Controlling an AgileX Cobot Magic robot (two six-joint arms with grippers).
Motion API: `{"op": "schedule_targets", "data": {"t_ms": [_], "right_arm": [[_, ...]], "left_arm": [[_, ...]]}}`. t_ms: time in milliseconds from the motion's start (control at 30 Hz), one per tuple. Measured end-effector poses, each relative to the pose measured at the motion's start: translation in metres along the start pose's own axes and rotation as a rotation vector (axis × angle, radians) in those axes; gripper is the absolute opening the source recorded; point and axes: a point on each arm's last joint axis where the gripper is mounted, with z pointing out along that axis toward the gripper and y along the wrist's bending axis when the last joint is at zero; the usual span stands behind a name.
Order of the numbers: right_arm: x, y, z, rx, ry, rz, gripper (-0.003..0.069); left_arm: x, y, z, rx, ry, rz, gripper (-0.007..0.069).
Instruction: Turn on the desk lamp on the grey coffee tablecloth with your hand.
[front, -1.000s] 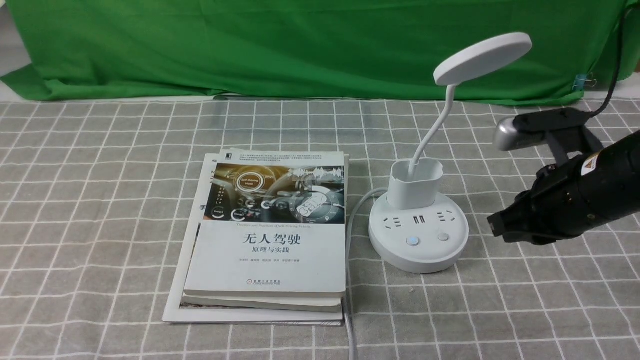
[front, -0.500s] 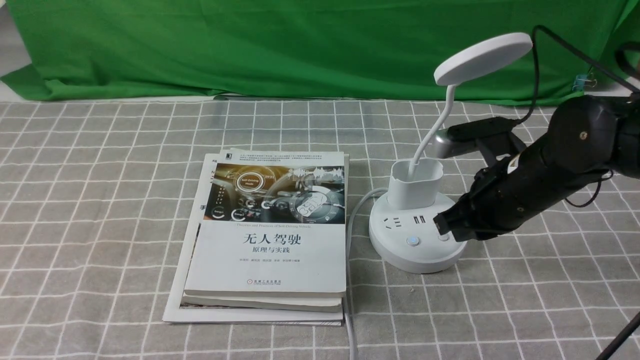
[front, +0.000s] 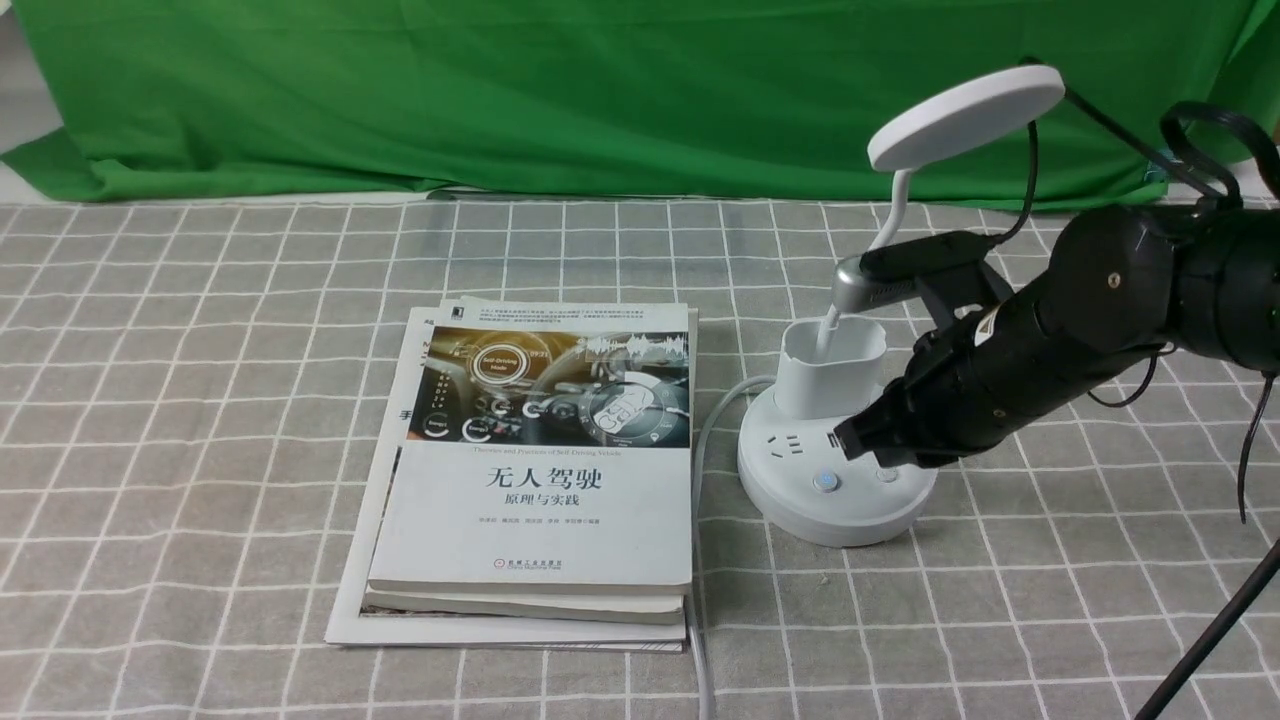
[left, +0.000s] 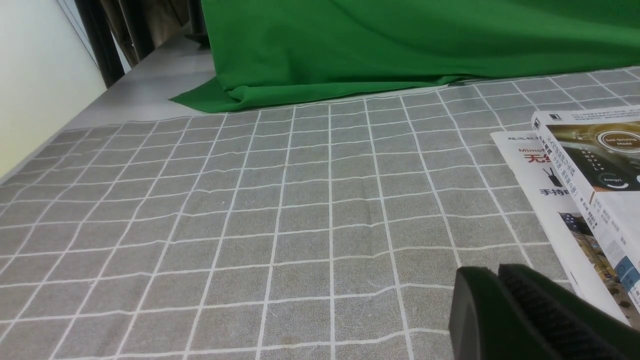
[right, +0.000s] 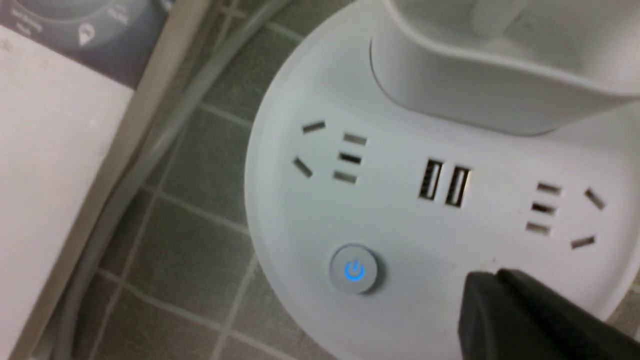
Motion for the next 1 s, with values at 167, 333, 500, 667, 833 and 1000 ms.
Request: {"op": "schedule_targets", "data": {"t_ms": [167, 333, 500, 667, 833, 1000], "right_arm": [[-0.002, -0.001, 0.001, 0.004, -0.012, -0.004, 0.0035], [0.003, -0.003, 0.023, 0.002, 0.043, 0.003, 0.0035], [0.001, -0.003, 0.026, 0.001, 0.04, 0.006, 0.0035], [0.0, -0.003, 0.022, 0.003, 0.021, 0.006, 0.0035], [-0.003, 0.0, -0.002, 0.005, -0.019, -0.003, 0.0035], [0.005, 0.003, -0.031, 0.004, -0.055, -0.013, 0.0035]], "left_arm": [[0.0, 0.0, 0.0, 0.0, 0.0, 0.0, 0.0019], [0.0, 0.0, 0.0, 0.0, 0.0, 0.0, 0.0019], [0.0, 0.0, 0.0, 0.0, 0.0, 0.0, 0.0019], [0.0, 0.0, 0.0, 0.0, 0.0, 0.001, 0.0019], [0.0, 0.0, 0.0, 0.0, 0.0, 0.001, 0.0019], [0.0, 0.0, 0.0, 0.0, 0.0, 0.001, 0.0019]]}}
